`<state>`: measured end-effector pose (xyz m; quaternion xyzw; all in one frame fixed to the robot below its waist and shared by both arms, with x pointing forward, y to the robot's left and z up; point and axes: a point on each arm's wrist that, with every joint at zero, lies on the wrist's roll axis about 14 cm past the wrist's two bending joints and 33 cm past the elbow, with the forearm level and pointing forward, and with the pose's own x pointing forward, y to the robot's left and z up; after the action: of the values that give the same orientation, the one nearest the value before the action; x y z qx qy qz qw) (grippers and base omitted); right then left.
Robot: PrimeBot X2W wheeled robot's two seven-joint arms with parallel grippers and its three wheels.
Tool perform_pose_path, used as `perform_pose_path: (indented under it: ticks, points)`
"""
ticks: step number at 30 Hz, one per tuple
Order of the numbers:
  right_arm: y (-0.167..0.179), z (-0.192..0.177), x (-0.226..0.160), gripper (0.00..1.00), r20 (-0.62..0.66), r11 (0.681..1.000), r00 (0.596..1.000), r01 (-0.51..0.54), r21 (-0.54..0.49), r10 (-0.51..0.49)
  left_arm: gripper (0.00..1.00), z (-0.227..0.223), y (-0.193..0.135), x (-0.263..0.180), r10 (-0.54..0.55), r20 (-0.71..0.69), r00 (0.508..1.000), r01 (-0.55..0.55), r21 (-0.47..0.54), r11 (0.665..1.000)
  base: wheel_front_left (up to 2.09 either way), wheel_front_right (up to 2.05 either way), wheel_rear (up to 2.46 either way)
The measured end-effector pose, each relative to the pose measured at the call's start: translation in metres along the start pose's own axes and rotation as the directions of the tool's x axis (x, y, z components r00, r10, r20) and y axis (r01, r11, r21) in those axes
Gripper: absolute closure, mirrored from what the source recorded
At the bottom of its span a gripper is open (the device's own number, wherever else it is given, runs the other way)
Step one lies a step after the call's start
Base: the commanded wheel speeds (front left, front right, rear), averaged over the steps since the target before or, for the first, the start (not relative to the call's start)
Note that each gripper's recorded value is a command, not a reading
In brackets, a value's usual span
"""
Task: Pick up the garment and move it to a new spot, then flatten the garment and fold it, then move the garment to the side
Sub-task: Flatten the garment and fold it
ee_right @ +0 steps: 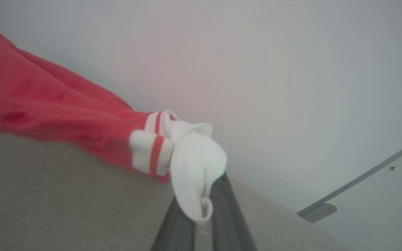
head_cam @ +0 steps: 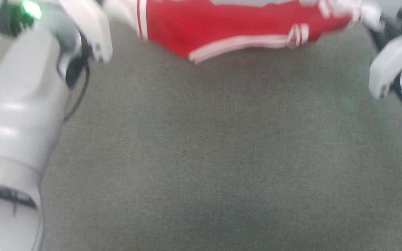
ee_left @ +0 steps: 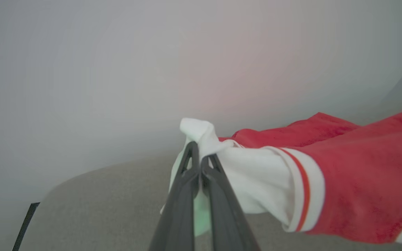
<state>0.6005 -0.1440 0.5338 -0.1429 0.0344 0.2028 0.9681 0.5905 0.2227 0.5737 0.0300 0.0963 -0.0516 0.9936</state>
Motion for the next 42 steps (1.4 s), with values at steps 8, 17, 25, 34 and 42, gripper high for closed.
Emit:
perform_pose_path:
  ticks: [8, 17, 25, 34, 42]
  points:
    - [0.023, -0.034, -0.045, 1.0, -0.144, 0.992, 0.985, -0.08, 0.093, 0.093, 1.0, -0.075, -0.004, -0.045, -0.028, -0.22, 0.975, 0.019, -0.043, 0.999, 0.0, 0.0, 0.0]
    - [0.066, -0.08, -0.118, 1.0, -0.336, 0.962, 0.909, -0.188, 0.197, 0.246, 1.0, -0.16, -0.02, -0.125, -0.078, -0.451, 0.889, 0.02, -0.132, 0.991, 0.0, 0.0, 0.0]
    - [0.094, -0.109, -0.175, 1.0, -0.453, 0.93, 0.822, -0.236, 0.28, 0.345, 1.0, -0.192, -0.033, -0.197, -0.097, -0.561, 0.822, -0.028, -0.21, 0.977, 0.0, 0.0, 0.0]
    - [0.115, -0.136, -0.23, 1.0, -0.574, 0.891, 0.69, -0.257, 0.374, 0.44, 1.0, -0.199, -0.05, -0.251, -0.115, -0.616, 0.779, -0.049, -0.242, 0.969, 0.0, 0.0, 0.0]
    - [0.123, -0.158, -0.249, 1.0, -0.616, 0.879, 0.645, -0.205, 0.43, 0.452, 1.0, -0.207, -0.059, -0.263, -0.122, -0.633, 0.764, -0.064, -0.263, 0.963, 0.0, 0.0, 0.0]
